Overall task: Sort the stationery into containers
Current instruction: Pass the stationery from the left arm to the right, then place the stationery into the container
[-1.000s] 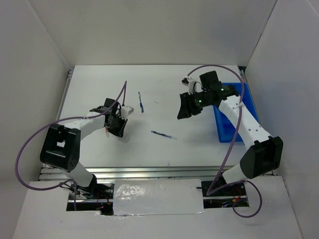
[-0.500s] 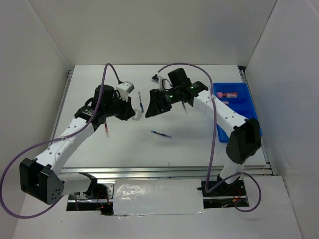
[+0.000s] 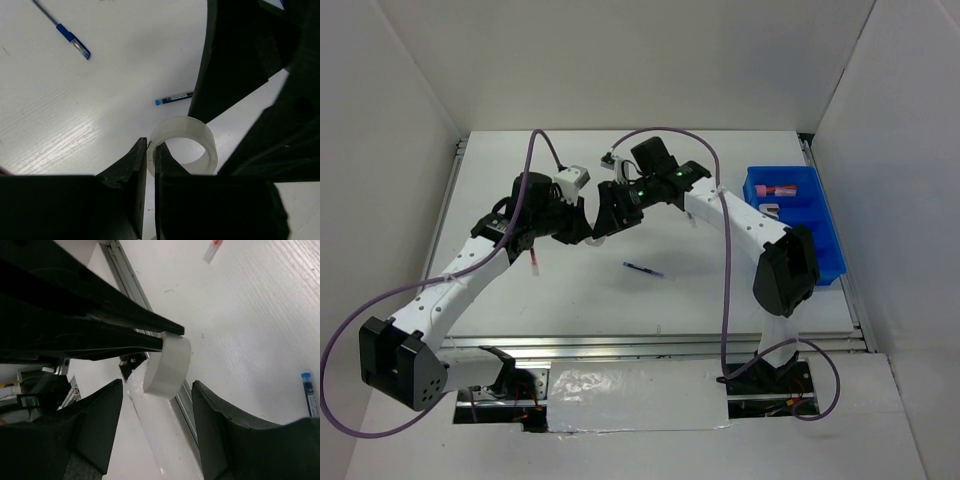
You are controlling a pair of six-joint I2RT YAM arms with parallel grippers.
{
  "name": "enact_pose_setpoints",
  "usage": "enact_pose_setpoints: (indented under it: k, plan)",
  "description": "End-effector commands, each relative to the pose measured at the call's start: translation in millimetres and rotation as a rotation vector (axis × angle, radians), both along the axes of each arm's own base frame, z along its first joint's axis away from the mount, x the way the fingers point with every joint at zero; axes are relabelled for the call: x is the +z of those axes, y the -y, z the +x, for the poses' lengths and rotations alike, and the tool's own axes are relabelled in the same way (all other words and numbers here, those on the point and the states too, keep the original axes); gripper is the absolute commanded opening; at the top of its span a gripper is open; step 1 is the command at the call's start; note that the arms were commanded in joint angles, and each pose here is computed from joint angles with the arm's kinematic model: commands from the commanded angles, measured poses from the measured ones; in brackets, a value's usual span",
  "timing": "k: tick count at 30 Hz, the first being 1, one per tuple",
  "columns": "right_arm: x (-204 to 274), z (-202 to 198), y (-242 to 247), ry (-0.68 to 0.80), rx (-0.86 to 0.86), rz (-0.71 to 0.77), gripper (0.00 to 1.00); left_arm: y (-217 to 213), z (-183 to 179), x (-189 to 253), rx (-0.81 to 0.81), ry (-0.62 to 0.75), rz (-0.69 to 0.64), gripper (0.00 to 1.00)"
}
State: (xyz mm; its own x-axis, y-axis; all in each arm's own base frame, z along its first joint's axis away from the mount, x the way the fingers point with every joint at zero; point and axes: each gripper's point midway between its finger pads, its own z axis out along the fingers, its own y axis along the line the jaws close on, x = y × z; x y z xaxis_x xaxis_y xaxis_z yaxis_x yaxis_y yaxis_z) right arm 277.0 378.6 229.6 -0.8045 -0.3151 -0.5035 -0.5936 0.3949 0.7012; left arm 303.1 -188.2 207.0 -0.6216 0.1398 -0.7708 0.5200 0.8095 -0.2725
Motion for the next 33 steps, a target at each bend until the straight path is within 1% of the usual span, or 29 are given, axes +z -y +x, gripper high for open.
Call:
enact_pose_setpoints:
  k: [1, 4, 6, 7, 8, 9, 10, 11, 12, 14, 15, 16, 17, 18, 19, 20, 21, 23, 24, 25, 26, 27, 29, 30, 31, 33]
  plan:
    - [9, 6, -10, 0.042, -0.001, 0.018, 0.64, 6, 3, 34, -0.001, 0.069, -0.058, 0.16]
    - [2, 9, -11, 0.035, -0.004, 0.004, 0.61, 8, 1, 37, -0.009, 0.074, -0.071, 0.17]
    - [2, 11, -10, 0.044, -0.007, 0.000, 0.50, 7, 2, 39, -0.007, 0.081, -0.071, 0.17]
    - [0, 12, -9, 0.046, -0.011, -0.003, 0.39, 6, 1, 39, -0.004, 0.083, -0.068, 0.18]
    - [1, 13, -8, 0.051, -0.014, -0.001, 0.33, 6, 1, 40, -0.007, 0.085, -0.068, 0.23]
    - [2, 13, -6, 0.053, -0.010, 0.000, 0.27, 7, -1, 40, -0.012, 0.086, -0.073, 0.32]
    - [1, 15, -3, 0.060, -0.010, -0.003, 0.19, 7, -3, 40, -0.016, 0.090, -0.077, 0.42]
    - [2, 18, 1, 0.064, -0.021, -0.002, 0.16, 7, -4, 41, -0.017, 0.094, -0.079, 0.60]
    - [5, 18, 6, 0.071, -0.023, 0.001, 0.14, 6, -5, 41, -0.016, 0.097, -0.080, 0.70]
    - [6, 22, 16, 0.089, -0.030, -0.007, 0.11, 3, -6, 43, -0.007, 0.114, -0.075, 0.99]
    - [8, 28, 33, 0.088, -0.061, -0.026, 0.10, 0, -5, 44, 0.000, 0.122, -0.069, 0.99]
    - [6, 32, 44, 0.122, -0.058, -0.048, 0.08, -7, -3, 47, 0.020, 0.143, -0.052, 0.99]
    - [10, 46, 69, 0.162, -0.113, -0.083, 0.07, -10, -3, 48, 0.027, 0.151, -0.044, 0.99]
    - [6, 46, 88, 0.159, -0.134, -0.136, 0.07, -14, -2, 50, 0.036, 0.162, -0.038, 0.99]
    - [2, 50, 107, 0.206, -0.140, -0.187, 0.06, -22, -1, 52, 0.046, 0.180, -0.027, 0.99]
    - [3, 59, 146, 0.255, -0.210, -0.282, 0.06, -28, 1, 53, 0.059, 0.188, -0.023, 0.99]
    - [-2, 61, 169, 0.274, -0.237, -0.347, 0.06, -31, 1, 52, 0.053, 0.198, -0.007, 0.99]
    - [-1, 65, 217, 0.374, -0.260, -0.495, 0.06, -34, 1, 47, 0.051, 0.198, 0.012, 0.99]
    - [-8, 68, 264, 0.368, -0.334, -0.660, 0.06, -35, 2, 45, 0.048, 0.198, 0.022, 0.99]
    - [-7, 66, 289, 0.396, -0.336, -0.745, 0.06, -36, 3, 38, 0.049, 0.184, 0.033, 0.99]
    - [-10, 59, 313, 0.372, -0.349, -0.820, 0.06, -36, 4, 35, 0.045, 0.177, 0.036, 0.99]
    - [-11, 60, 351, 0.364, -0.394, -0.918, 0.06, -35, 6, 29, 0.042, 0.162, 0.041, 0.99]
    - [-11, 55, 386, 0.334, -0.430, -1.010, 0.07, -32, 9, 24, 0.032, 0.146, 0.041, 0.99]
    - [-11, 54, 411, 0.312, -0.459, -1.071, 0.07, -29, 12, 21, 0.027, 0.137, 0.041, 0.99]
    - [-17, 51, 424, 0.270, -0.464, -1.096, 0.07, -28, 14, 19, 0.024, 0.129, 0.042, 0.99]
    - [-19, 52, 442, 0.235, -0.475, -1.128, 0.07, -26, 20, 18, 0.019, 0.125, 0.045, 0.99]
